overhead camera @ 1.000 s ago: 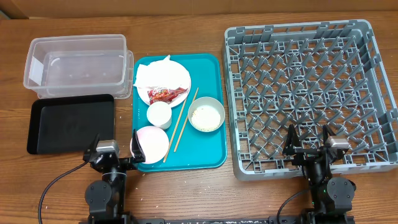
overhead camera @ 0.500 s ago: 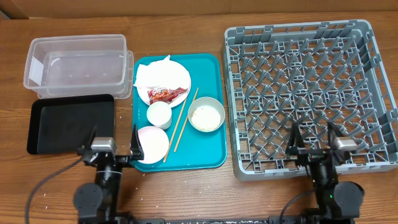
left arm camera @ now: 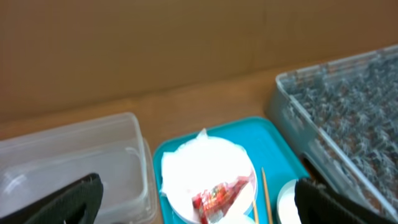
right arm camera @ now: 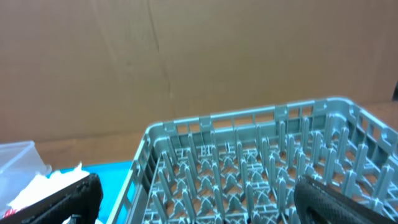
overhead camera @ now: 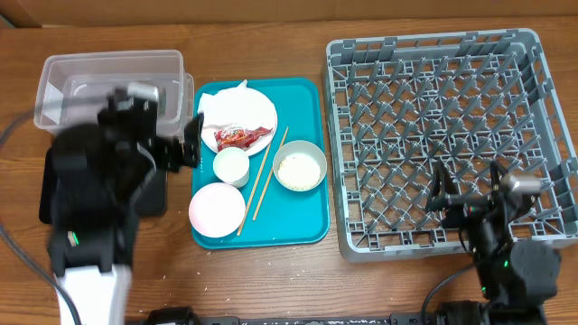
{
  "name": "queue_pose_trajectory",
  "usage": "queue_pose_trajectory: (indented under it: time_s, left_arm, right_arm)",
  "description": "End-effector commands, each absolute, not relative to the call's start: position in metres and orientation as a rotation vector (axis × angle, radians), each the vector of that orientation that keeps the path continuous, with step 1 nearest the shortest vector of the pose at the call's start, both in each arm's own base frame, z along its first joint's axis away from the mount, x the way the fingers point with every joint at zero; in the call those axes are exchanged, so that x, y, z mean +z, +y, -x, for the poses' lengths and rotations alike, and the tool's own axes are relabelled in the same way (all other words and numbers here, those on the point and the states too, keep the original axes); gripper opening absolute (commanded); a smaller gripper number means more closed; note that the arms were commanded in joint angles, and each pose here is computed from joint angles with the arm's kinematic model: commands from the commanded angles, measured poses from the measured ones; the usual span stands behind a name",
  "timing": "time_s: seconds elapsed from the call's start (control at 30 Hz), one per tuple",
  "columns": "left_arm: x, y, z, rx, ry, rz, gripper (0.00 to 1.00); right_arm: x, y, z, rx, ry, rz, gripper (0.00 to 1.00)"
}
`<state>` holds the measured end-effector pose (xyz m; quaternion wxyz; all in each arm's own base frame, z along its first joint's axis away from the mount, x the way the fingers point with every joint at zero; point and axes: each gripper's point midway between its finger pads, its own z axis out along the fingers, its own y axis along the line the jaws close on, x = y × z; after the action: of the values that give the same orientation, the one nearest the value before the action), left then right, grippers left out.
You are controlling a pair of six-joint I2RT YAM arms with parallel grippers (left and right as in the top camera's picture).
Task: Sort waste into correct bins and load items into the dishwasher
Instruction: 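Reach left gripper to the plate and grasp the red wrapper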
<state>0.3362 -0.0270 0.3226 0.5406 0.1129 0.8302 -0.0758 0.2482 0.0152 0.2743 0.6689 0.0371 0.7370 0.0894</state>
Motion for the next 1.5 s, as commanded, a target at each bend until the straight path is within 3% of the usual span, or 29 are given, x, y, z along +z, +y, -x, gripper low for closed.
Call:
queue_pose_trajectory:
  time_s: [0.0, 0.23, 0.57, 0.87, 1.47]
  left_arm:
    - [0.345, -0.041, -0.361, -0.199, 1.989, -0.479, 1.00]
    - [0.301, -0.083, -0.389, -0.247, 2.222, -0.918, 1.00]
    - [0.228, -0.100, -0.429, -0.321, 2.340, -0.991, 1.00]
    - [0.128, -0.075, -0.469, 0.035, 2.514, -1.148, 1.00]
    - [0.029, -0.103, -0.460, 0.042, 2.594, -1.454, 1.00]
  right_arm:
    - [0.298, 0.016, -0.257, 0.201, 1.702, -0.083, 1.00]
    - [0.300, 0.019, -0.291, 0.213, 1.981, -0.100, 1.00]
    - [0.254, 0.023, -0.319, 0.228, 2.192, -0.115, 1.00]
    - [0.238, 0.024, -0.321, 0.233, 2.252, -0.119, 1.00]
    - [0.238, 0.024, -0.321, 0.233, 2.255, -0.120, 1.00]
